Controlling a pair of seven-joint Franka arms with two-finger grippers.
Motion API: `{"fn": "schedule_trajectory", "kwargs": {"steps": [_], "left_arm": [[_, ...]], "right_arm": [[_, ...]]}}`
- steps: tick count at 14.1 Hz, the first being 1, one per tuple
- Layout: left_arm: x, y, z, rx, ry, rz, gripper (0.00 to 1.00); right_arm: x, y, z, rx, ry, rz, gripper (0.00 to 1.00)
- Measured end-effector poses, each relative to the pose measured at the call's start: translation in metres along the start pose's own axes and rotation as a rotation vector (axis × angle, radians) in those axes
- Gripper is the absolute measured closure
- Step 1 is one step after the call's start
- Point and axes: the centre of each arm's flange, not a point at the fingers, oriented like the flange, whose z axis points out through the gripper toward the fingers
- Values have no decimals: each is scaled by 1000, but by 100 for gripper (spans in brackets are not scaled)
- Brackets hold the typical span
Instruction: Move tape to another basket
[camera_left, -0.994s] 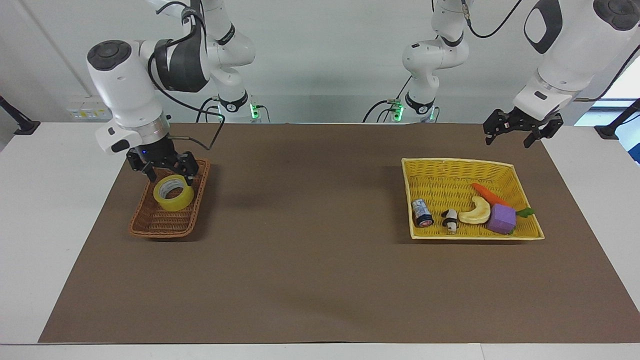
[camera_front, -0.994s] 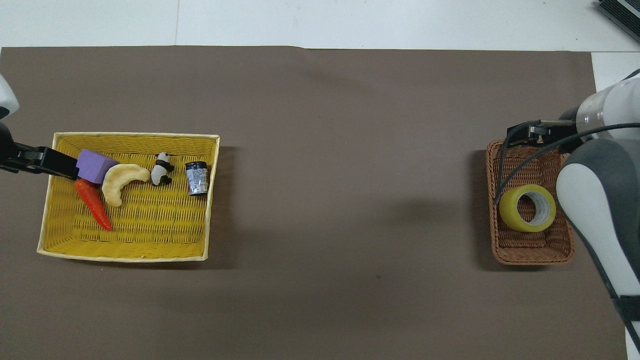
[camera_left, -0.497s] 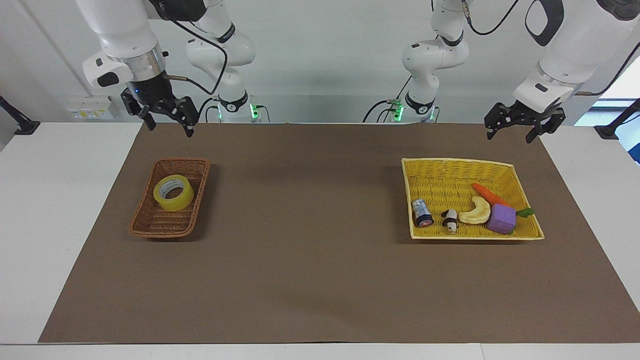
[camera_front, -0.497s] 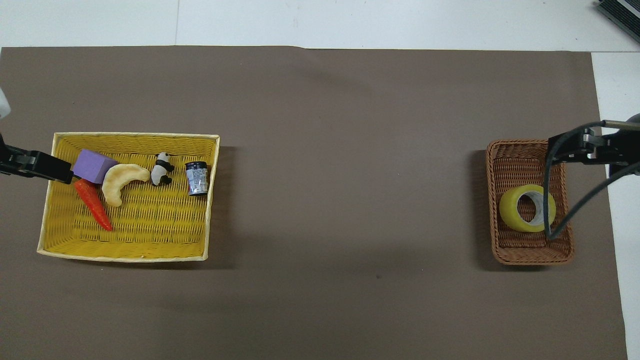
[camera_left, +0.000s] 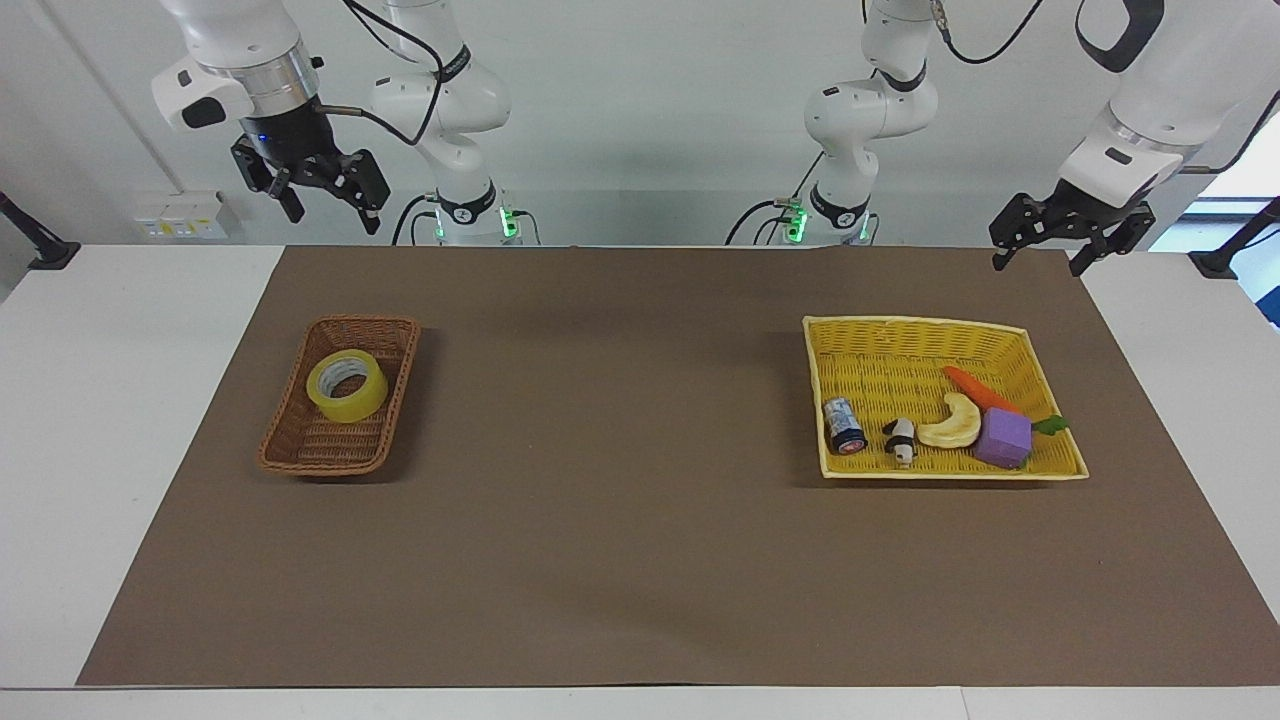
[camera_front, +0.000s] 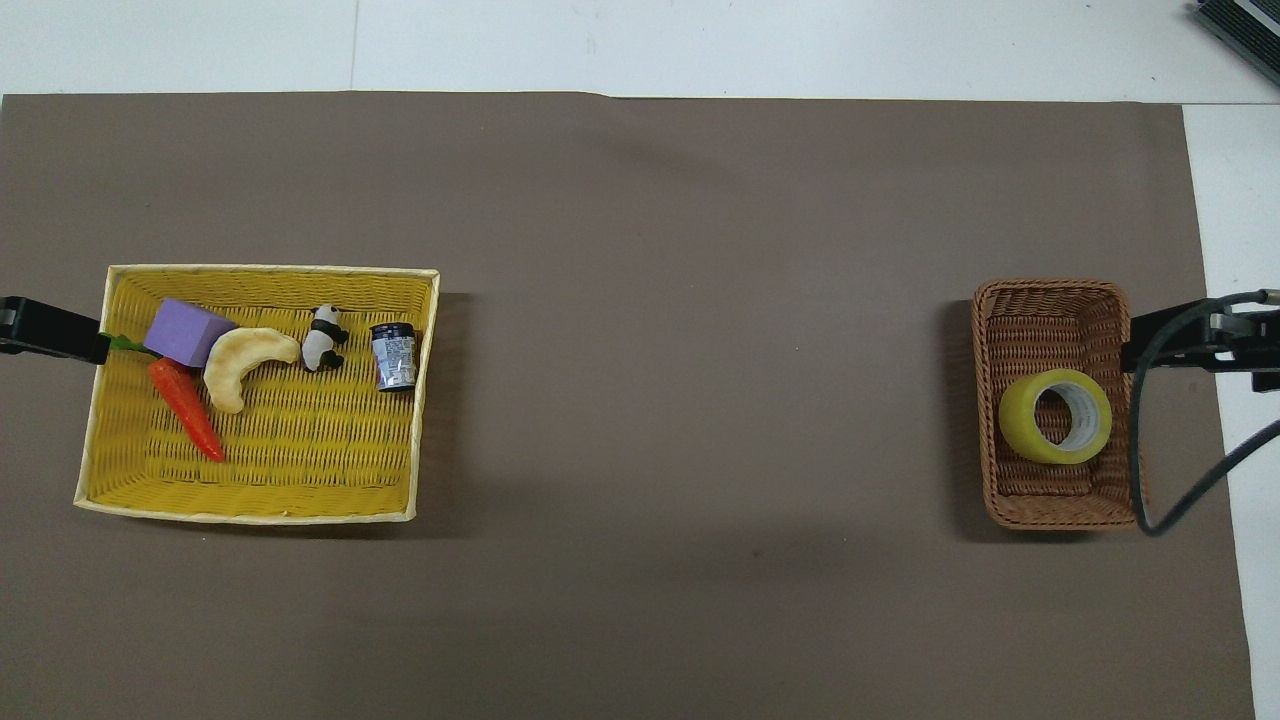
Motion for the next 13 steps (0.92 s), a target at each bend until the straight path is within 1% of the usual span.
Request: {"fn": "schedule_trajectory", "kwargs": {"steps": [5,13], "left_arm": [[-4,-13,-3,1,6,-28,0],[-5,-13,-3,1,6,-28,0]], "right_arm": [[-3,11,-8,2,2,-12,0],[-4,10,-10,4,9,-24,0]]}}
